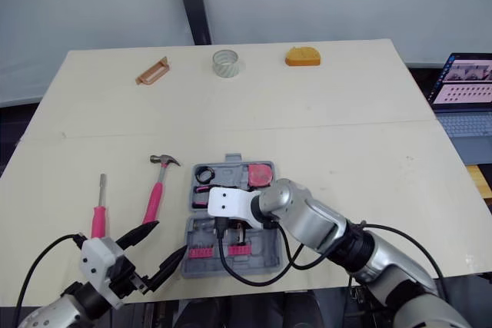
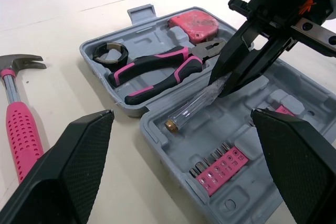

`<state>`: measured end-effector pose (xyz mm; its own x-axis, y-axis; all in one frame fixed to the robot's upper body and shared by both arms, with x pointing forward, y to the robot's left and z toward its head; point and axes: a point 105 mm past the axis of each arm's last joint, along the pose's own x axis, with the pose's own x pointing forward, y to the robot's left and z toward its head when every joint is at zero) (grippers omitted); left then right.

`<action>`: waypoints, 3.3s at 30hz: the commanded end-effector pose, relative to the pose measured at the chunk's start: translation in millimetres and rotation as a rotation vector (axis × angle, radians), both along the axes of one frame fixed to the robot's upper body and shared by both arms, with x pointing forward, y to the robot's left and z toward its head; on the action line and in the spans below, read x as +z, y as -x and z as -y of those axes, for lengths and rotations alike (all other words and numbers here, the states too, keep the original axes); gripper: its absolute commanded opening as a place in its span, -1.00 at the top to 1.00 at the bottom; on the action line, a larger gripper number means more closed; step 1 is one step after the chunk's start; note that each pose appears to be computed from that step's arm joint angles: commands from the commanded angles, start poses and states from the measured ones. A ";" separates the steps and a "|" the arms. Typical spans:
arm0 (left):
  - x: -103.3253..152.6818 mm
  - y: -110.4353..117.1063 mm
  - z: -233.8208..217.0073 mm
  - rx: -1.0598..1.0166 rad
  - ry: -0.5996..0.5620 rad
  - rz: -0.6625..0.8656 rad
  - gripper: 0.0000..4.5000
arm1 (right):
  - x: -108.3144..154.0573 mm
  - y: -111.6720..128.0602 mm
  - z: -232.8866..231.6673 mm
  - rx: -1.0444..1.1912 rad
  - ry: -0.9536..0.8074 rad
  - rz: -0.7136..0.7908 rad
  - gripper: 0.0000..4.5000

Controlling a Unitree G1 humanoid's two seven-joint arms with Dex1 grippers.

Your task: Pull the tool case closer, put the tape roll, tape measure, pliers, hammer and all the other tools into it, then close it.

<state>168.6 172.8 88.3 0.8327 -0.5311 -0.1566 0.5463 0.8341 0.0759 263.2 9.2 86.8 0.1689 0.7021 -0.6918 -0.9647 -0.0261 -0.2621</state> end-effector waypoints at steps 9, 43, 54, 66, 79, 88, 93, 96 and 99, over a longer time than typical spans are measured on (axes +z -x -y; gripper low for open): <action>2.1 0.6 0.7 -0.004 -0.005 0.013 -1.00 | 3.7 5.6 -6.6 0.038 -0.008 0.013 1.00; 1.8 -2.4 3.4 -0.006 -0.006 0.018 -1.00 | -2.2 -1.8 -9.8 0.004 -0.004 0.030 1.00; -0.3 -0.4 4.8 -0.003 0.000 0.009 -1.00 | -1.2 -5.3 -11.0 -0.009 -0.011 0.040 1.00; -0.7 0.6 6.4 -0.002 0.008 0.003 -1.00 | 7.7 -8.6 -11.0 -0.026 -0.045 0.052 0.22; -1.4 -0.3 11.7 -0.008 0.031 -0.002 -1.00 | 33.0 -5.7 2.1 -0.011 -0.082 0.059 -0.99; 0.0 -4.1 12.3 -0.018 0.029 0.008 -1.00 | 36.3 -9.1 -1.5 -0.050 -0.159 0.039 -0.99; -0.2 -5.3 12.8 -0.024 0.027 0.007 -1.00 | 28.2 -10.1 3.1 -0.093 -0.194 0.026 -0.20; -0.6 -6.1 12.4 -0.025 0.025 0.007 -1.00 | 21.3 -9.1 3.4 -0.108 -0.201 0.020 0.50; -0.5 -7.4 12.0 -0.027 0.024 0.008 -1.00 | 11.4 -6.1 1.6 -0.116 -0.203 -0.003 0.96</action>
